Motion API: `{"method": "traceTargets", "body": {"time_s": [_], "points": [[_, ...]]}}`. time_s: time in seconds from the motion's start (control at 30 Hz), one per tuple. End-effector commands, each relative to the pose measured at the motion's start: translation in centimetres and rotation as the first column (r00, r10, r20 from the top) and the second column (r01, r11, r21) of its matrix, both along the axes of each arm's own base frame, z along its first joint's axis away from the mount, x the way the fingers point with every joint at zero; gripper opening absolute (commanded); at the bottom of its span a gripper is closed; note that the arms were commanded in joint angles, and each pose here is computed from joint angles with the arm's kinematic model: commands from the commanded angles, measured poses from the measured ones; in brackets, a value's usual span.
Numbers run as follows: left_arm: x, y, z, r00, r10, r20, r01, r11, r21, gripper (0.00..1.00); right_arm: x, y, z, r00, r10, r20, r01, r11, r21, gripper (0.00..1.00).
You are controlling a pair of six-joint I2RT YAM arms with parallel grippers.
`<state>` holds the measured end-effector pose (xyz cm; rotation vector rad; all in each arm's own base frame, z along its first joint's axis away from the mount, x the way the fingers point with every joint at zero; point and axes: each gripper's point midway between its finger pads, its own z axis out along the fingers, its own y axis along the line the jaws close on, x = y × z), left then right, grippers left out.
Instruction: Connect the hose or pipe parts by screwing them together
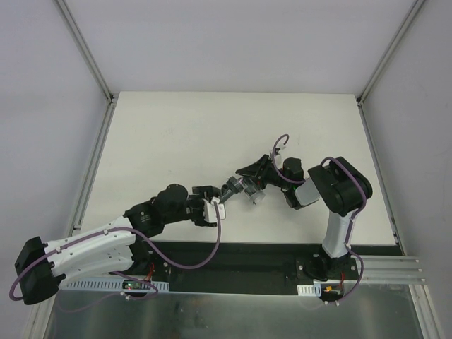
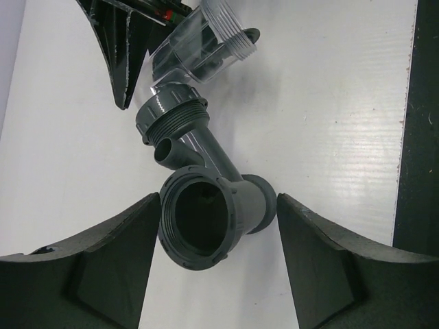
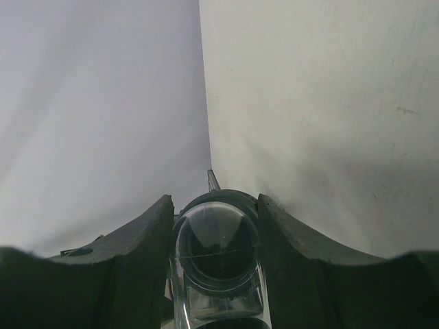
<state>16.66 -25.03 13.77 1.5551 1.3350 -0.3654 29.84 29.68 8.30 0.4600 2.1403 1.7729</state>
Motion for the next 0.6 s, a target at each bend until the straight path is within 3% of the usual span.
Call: {"method": "traceTargets", "body": {"time_s": [0.0, 0.1, 0.23, 0.33, 0.47, 0.57], "points": [[0.7, -0.4, 2.8, 0.991, 0.102, -0.082, -0.113, 0.984, -0.136, 0.67, 0.9, 0.3, 5.1, 0.968, -0.01, 0.25, -0.017, 0.994, 0.107, 0.01], [1.9, 0.3, 4.4, 0.952, 0.253, -0.17, -0.285, 0.936, -0.206, 0.68, 0.9, 0.3, 5.0, 0.968, -0.008, 0.251, -0.019, 0.994, 0.104, 0.01], [3.9, 2.6, 6.5, 0.821, 0.465, -0.331, -0.551, 0.797, -0.249, 0.75, 0.8, 0.2, 4.7, 0.969, -0.005, 0.248, -0.02, 0.995, 0.099, 0.01], [3.6, 2.7, 6.7, 0.791, 0.468, -0.395, -0.581, 0.776, -0.243, 0.74, 0.7, 0.2, 4.6, 0.97, -0.007, 0.244, -0.018, 0.995, 0.099, 0.01], [3.3, 2.1, 6.1, 0.783, 0.437, -0.442, -0.569, 0.791, -0.224, 0.71, 0.9, 0.2, 5.0, 0.97, -0.014, 0.244, -0.012, 0.994, 0.106, 0.01], [4.0, 2.8, 5.2, 0.712, 0.518, -0.474, -0.647, 0.747, -0.154, 0.7, 1.0, 0.3, 5.2, 0.97, -0.017, 0.241, -0.011, 0.994, 0.113, 0.01]]}}
